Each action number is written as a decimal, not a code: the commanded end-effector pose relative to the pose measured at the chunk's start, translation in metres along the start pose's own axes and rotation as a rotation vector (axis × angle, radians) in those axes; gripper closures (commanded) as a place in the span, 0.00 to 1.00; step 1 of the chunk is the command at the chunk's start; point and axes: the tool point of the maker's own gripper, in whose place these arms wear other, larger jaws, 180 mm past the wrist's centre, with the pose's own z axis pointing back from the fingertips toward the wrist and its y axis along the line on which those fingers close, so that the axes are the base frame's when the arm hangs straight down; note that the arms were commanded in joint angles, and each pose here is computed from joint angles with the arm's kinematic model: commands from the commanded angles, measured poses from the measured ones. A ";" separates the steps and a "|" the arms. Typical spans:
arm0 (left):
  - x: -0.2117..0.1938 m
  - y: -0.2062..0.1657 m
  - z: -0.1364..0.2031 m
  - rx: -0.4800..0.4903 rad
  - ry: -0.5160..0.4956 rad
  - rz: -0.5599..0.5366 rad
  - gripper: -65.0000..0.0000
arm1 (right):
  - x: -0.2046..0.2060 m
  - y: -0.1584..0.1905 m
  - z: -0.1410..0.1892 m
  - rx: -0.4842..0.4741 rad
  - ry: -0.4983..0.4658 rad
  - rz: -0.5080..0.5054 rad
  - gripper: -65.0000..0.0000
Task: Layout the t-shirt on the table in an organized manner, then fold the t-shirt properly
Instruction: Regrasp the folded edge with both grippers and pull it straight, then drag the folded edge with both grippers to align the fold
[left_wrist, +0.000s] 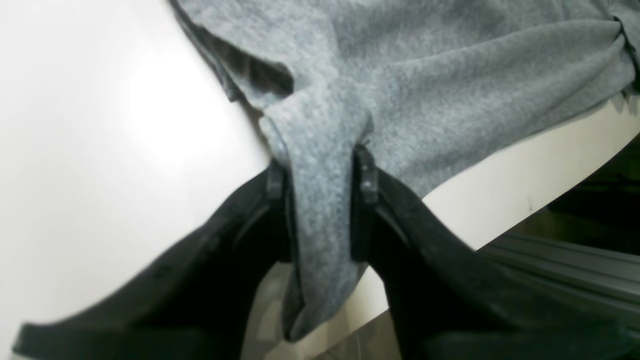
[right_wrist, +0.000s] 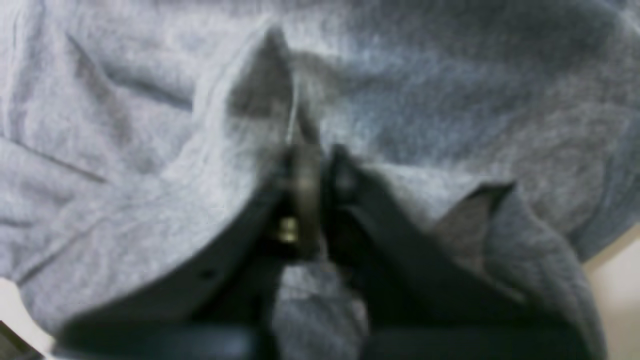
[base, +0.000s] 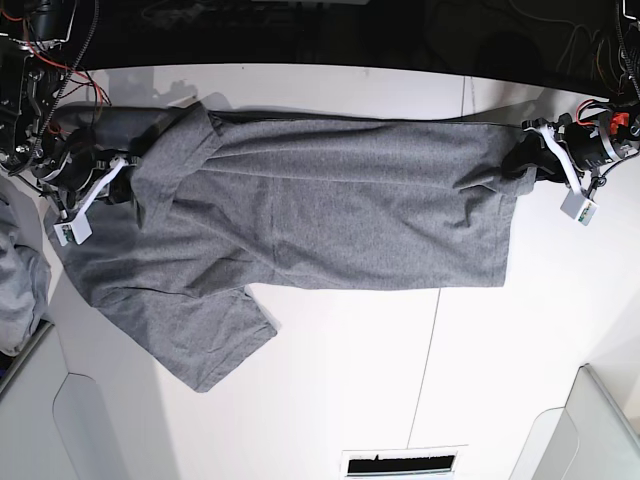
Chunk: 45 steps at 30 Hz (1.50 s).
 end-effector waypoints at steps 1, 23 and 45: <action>0.015 0.002 0.006 -0.001 -0.038 -0.019 0.72 | 0.021 -0.009 0.008 -0.022 -0.054 0.009 1.00; 0.010 0.008 0.005 0.033 -0.008 -0.060 0.72 | -0.041 -0.009 0.081 -0.047 -0.038 -0.065 1.00; 0.010 0.008 0.005 0.031 -0.010 -0.058 0.72 | -0.021 -0.027 0.102 -0.063 -0.158 -0.158 0.82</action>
